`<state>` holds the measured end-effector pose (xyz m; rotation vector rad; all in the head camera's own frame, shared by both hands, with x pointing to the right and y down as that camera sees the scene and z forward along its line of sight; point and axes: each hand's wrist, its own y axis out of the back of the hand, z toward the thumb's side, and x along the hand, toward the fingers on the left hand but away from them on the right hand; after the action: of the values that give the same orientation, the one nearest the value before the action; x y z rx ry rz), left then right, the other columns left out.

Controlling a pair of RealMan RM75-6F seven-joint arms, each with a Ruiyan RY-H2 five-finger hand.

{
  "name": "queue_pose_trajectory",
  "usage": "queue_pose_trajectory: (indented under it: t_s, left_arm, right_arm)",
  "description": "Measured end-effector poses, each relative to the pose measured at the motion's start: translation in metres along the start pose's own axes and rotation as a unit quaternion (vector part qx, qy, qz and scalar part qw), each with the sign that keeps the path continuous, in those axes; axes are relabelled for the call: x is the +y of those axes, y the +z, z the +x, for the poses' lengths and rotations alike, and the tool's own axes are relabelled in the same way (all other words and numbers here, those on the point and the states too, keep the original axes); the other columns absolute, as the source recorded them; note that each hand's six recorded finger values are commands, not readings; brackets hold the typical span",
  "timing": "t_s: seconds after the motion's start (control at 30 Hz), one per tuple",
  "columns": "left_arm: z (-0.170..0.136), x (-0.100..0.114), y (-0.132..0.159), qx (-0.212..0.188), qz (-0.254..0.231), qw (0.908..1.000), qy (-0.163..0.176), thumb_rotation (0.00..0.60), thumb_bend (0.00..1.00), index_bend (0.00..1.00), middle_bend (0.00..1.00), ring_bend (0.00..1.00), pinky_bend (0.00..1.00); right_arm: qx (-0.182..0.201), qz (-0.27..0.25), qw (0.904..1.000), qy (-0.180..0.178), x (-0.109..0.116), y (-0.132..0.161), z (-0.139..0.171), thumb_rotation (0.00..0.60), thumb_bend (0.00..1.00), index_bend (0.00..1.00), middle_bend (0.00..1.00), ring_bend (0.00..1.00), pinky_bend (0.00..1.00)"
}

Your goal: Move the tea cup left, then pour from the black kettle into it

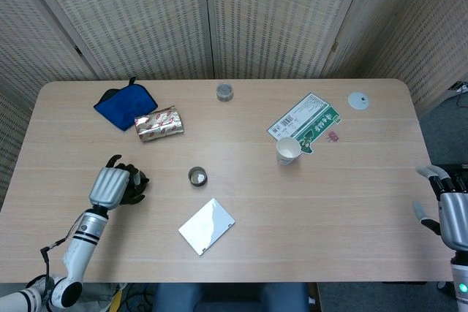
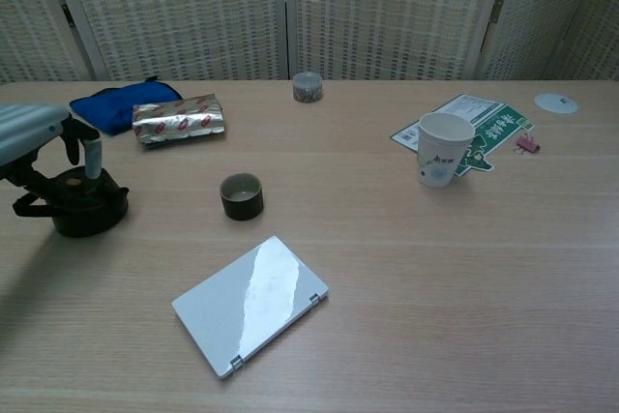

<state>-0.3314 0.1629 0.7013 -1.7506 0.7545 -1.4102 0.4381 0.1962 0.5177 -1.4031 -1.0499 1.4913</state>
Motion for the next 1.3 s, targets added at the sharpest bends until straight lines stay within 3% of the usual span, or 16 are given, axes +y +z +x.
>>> queue_pose_trajectory:
  t_s: [0.57, 0.83, 1.07, 1.3]
  left_arm:
    - [-0.002, -0.005, -0.028, 0.026, 0.055, 0.9981, -0.004, 0.582, 0.17, 0.54, 0.45, 0.42, 0.13]
    - [-0.005, -0.001, -0.031, 0.026, 0.049, 0.9984, 0.003, 0.596, 0.17, 0.51, 0.45, 0.41, 0.13]
    - [-0.021, 0.021, -0.032, 0.009, 0.034, 0.9992, 0.021, 0.505, 0.17, 0.48, 0.44, 0.39, 0.13]
    - [-0.031, 0.022, -0.036, 0.015, 0.029, 0.9995, 0.0, 0.382, 0.17, 0.51, 0.46, 0.44, 0.05]
  right_arm:
    - [0.0, -0.003, 1.0, 0.0, 0.0, 0.001, 0.001, 0.6, 0.26, 0.26, 0.25, 0.19, 0.3]
    - [-0.002, -0.005, 1.0, 0.0, 0.0, 0.0, 0.003, 0.6, 0.26, 0.26, 0.25, 0.19, 0.3]
    - [0.0, -0.006, 1.0, 0.0, 0.001, 0.0, 0.003, 0.6, 0.26, 0.26, 0.25, 0.19, 0.3]
    - [0.001, -0.007, 1.0, -0.005, 0.004, -0.001, 0.003, 0.6, 0.26, 0.26, 0.24, 0.18, 0.27]
